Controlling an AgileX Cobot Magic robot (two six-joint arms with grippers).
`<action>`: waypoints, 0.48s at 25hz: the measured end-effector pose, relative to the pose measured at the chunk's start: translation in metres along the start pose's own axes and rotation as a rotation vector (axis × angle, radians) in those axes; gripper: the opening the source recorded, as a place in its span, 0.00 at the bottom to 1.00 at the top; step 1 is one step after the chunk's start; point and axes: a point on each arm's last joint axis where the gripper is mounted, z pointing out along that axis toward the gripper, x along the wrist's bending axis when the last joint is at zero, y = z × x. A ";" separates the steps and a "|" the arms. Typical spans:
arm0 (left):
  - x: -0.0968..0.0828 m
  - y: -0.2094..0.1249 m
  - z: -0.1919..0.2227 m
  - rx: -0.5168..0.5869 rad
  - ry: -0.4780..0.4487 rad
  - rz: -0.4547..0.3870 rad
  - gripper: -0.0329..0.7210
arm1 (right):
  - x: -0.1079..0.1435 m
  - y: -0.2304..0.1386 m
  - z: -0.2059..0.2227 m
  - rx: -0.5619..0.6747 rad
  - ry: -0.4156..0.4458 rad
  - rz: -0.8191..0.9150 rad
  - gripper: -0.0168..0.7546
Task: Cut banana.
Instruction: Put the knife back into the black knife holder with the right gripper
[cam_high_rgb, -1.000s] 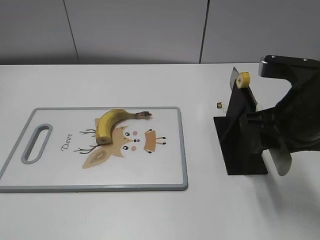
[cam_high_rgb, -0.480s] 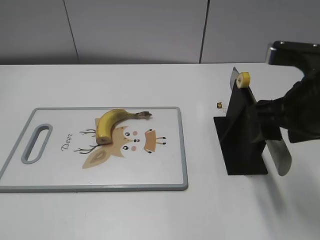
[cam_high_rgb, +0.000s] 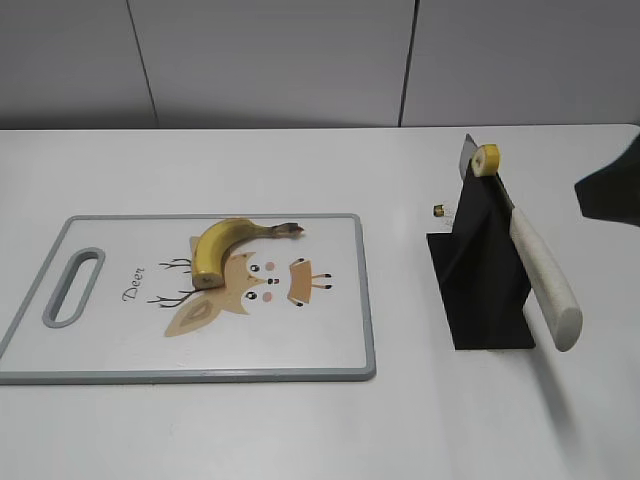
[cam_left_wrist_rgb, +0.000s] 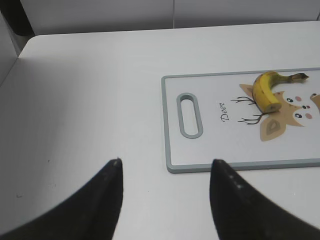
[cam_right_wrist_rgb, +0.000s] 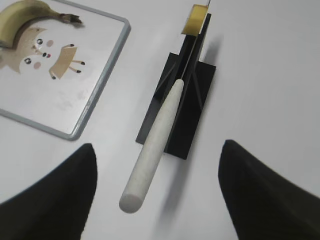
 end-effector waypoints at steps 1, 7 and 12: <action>0.000 0.000 0.000 0.000 0.000 0.000 0.76 | 0.000 -0.004 -0.006 -0.007 0.009 -0.027 0.76; 0.000 0.000 0.000 0.000 0.000 0.000 0.76 | -0.002 -0.045 -0.030 -0.046 0.059 -0.138 0.76; 0.000 0.000 0.000 0.000 0.001 0.000 0.76 | -0.009 -0.085 -0.048 -0.138 0.067 -0.166 0.76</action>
